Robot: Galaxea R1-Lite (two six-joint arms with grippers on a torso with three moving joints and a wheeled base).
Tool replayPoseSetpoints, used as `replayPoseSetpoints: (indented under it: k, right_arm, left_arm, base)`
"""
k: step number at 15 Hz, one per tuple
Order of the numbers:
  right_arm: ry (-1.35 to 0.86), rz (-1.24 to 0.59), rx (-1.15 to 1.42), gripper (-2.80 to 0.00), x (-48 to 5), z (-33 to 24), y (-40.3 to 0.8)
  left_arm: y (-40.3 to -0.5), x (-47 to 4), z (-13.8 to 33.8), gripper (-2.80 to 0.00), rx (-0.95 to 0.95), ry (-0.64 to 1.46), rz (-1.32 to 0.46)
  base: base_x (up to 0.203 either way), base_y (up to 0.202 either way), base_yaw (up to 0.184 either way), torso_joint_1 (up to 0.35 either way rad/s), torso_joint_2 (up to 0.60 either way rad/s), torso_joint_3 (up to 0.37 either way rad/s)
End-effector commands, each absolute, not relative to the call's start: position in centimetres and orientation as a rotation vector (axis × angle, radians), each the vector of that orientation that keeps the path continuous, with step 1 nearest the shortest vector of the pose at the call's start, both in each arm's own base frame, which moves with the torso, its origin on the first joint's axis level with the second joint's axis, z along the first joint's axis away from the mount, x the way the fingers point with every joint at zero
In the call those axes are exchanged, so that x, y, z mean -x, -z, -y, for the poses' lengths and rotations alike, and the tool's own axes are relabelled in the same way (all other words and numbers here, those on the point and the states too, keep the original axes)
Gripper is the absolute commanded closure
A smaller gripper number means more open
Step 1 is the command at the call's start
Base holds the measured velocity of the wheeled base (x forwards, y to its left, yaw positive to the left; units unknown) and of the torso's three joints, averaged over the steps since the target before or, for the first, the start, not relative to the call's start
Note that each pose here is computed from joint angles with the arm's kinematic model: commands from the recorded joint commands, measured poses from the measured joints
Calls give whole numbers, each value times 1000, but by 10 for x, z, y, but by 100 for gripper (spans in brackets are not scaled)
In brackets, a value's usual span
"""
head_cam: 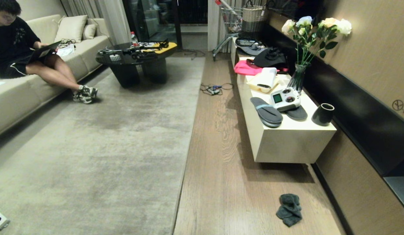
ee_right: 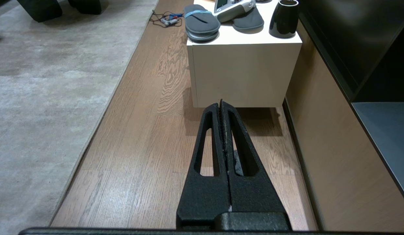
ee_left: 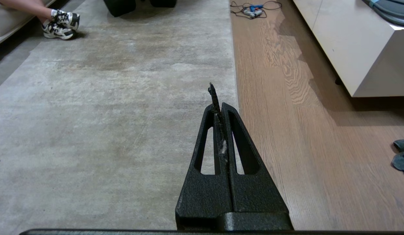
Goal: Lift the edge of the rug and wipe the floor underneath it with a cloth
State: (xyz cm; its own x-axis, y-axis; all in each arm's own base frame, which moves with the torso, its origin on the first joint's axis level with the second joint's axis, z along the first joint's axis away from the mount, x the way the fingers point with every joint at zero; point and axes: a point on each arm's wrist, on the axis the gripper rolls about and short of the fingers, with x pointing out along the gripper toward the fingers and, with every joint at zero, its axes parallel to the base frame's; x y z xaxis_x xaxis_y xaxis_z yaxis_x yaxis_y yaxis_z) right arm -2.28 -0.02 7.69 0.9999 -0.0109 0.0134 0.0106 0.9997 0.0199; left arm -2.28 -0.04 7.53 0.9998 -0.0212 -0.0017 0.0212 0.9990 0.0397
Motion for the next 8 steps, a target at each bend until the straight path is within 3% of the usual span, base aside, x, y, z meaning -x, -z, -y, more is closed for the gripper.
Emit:
replayPoseSetpoints:
  k: [1,8]
  right_arm:
    - [11,12,-20,0,23,0,-77]
    - [11,14,-15,0,23,0,-77]
  left_arm:
    - [-75,23,0,0,-40,22,-2]
    - [-75,23,0,0,-40,23,-3]
  base:
    - [0,0,0,0,0,0]
    - [0,0,0,0,0,0]
